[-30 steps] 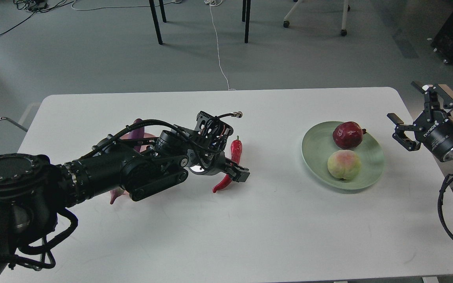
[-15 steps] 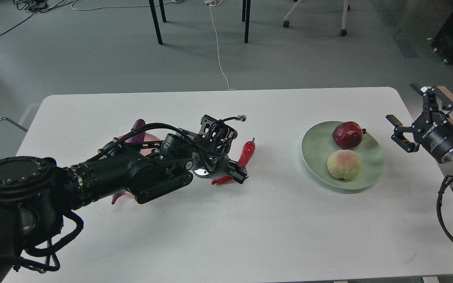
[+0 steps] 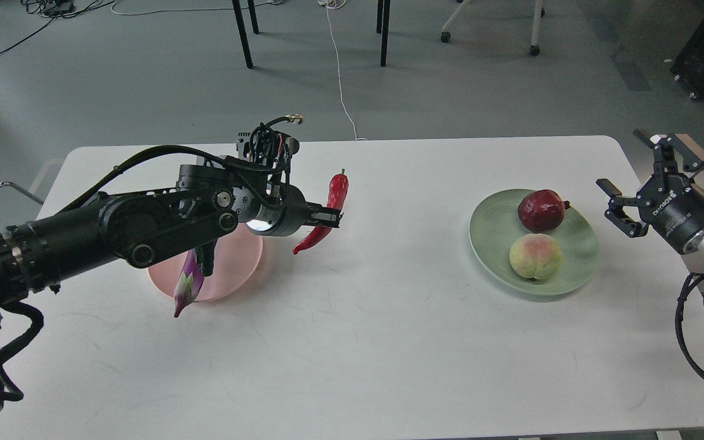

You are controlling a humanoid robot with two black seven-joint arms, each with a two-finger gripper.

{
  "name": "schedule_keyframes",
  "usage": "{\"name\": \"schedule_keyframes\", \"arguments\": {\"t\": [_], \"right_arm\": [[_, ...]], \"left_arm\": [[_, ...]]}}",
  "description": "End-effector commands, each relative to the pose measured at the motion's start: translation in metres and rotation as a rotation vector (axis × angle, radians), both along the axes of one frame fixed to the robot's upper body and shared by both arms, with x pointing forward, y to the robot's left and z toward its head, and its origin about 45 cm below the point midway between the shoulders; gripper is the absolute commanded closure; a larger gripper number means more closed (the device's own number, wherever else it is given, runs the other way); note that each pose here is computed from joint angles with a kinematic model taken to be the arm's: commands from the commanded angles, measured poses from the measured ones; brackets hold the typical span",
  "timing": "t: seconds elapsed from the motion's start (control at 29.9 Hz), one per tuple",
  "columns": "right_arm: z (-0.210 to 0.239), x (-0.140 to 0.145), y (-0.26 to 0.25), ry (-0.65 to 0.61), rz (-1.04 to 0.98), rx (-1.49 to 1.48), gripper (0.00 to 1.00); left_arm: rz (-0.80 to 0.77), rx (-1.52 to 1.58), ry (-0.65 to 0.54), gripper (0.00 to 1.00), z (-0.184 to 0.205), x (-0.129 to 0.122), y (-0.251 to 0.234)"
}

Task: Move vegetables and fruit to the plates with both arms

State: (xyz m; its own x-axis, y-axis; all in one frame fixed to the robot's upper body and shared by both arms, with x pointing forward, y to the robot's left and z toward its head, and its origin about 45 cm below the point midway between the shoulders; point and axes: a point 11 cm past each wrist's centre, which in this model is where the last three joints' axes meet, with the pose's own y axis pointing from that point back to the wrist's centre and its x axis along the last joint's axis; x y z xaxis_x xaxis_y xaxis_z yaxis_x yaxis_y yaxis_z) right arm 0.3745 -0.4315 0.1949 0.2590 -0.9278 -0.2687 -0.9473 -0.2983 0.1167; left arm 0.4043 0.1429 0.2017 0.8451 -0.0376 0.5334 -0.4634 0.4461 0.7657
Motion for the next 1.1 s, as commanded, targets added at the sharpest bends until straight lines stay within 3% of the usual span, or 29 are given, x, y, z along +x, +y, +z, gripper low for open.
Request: {"name": "schedule_keyframes", "arguments": {"t": [0.0,0.3,0.54,0.74,0.8,0.9,1.07], "right_arm": [[-0.003,0.001,0.005,0.003,0.007,0.007,0.02],[-0.006,0.001,0.01,0.005,0.014,0.017,0.02],[-0.011,0.0,0.014,0.015,0.018,0.026,0.02],[-0.011,0.0,0.014,0.015,0.018,0.026,0.02],[-0.012,-0.001,0.015,0.016,0.019,0.027,0.02],[-0.012,0.0,0.016,0.015,0.02,0.028,0.02],[-0.011,0.0,0.015,0.015,0.019,0.027,0.02]], "left_arm": [[0.122,-0.028,0.01,0.83,0.008,-0.006,0.034],[0.28,-0.034,0.062,0.83,0.003,-0.028,0.093],[0.328,-0.039,0.115,0.82,-0.023,-0.055,0.108],[0.355,-0.03,0.117,0.79,-0.025,-0.057,0.122],[0.354,-0.034,0.115,0.75,-0.024,-0.057,0.121],[0.358,-0.04,0.111,0.53,-0.025,-0.057,0.122],[0.357,-0.043,0.11,0.27,-0.025,-0.057,0.121]]}}
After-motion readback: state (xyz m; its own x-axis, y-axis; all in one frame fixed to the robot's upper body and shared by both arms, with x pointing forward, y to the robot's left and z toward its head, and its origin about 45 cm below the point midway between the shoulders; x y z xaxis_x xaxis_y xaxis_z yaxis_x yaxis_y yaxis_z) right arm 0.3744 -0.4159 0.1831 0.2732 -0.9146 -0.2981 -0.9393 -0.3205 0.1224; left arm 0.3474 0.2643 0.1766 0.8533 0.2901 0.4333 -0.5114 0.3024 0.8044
